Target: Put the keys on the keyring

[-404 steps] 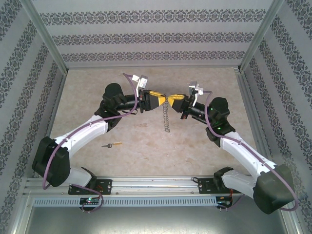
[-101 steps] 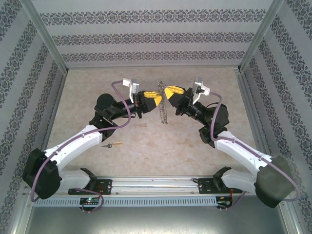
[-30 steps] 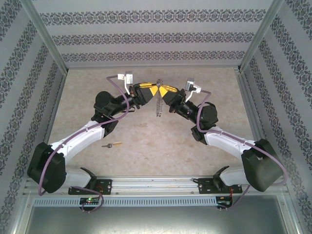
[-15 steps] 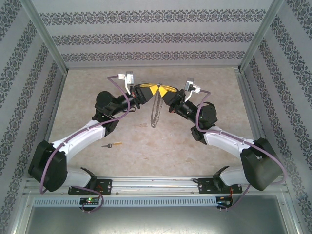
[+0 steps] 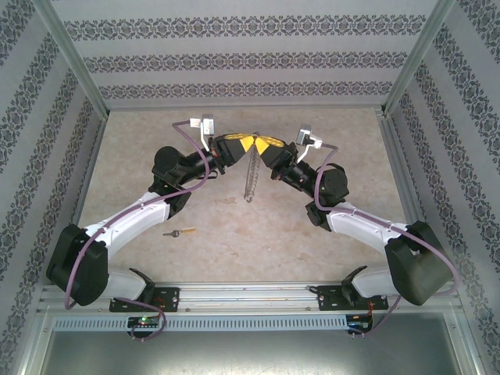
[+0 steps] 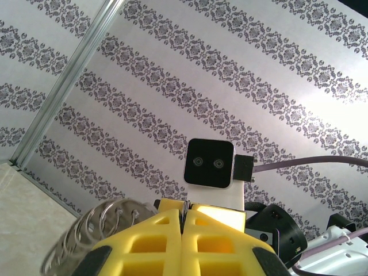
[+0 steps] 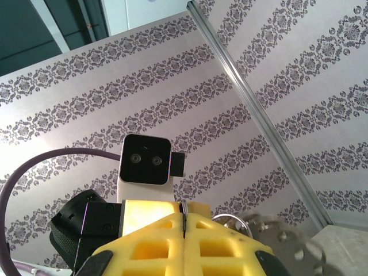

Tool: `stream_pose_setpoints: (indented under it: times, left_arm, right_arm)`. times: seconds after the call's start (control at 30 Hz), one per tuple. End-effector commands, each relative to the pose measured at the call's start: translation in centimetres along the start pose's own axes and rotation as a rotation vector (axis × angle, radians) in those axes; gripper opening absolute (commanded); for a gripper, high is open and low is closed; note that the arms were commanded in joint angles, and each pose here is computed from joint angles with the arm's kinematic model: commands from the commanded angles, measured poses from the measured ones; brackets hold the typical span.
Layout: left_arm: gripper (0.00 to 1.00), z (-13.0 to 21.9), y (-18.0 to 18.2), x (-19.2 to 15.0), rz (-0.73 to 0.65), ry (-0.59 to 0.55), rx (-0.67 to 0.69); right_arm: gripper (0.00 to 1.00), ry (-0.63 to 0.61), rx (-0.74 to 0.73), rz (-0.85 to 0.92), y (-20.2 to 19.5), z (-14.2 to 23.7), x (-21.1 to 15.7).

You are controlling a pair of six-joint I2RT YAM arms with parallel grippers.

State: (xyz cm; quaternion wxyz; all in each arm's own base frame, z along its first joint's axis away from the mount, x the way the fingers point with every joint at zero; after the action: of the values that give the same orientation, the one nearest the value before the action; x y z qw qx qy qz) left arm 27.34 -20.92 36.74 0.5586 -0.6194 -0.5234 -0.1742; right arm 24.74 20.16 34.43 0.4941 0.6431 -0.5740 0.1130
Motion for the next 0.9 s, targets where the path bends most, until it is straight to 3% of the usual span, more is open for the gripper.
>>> stream_pose_setpoints:
  times: [0.0, 0.37, 0.63, 0.87]
  left_arm:
    - [0.0, 0.1, -0.8, 1.0, -0.056, -0.032, -0.051]
    - [0.0, 0.4, -1.0, 0.8, -0.104, 0.004, -0.029]
    - [0.0, 0.4, -0.9, 0.3, -0.178, 0.13, 0.036]
    - [0.0, 0.0, -0.6, -0.2, -0.251, 0.296, 0.049]
  right_arm:
    - [0.0, -0.03, 0.059, 0.029, 0.9, -0.1, 0.6]
    - [0.0, -0.03, 0.029, 0.014, 0.3, 0.0, 0.7]
    - [0.32, 0.003, -0.061, -0.026, -1.2, 1.9, 1.9]
    - [0.46, 0.065, -0.165, -0.03, -1.5, 4.8, 2.9]
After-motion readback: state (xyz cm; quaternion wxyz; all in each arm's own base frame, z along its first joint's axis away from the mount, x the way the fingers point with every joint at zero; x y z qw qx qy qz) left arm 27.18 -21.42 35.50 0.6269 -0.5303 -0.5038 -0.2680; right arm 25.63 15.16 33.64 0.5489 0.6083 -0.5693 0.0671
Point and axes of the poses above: each hand's point on the last joint's axis, 136 mm out from that joint toward the fingers, its own z axis back along the fingers, its own y axis along the line the jaws close on, x = y × z, the point moved 9 cm from there along z, back along the fingers, and after that the axes turned 2 degrees about -z, right-handed, at the moved point
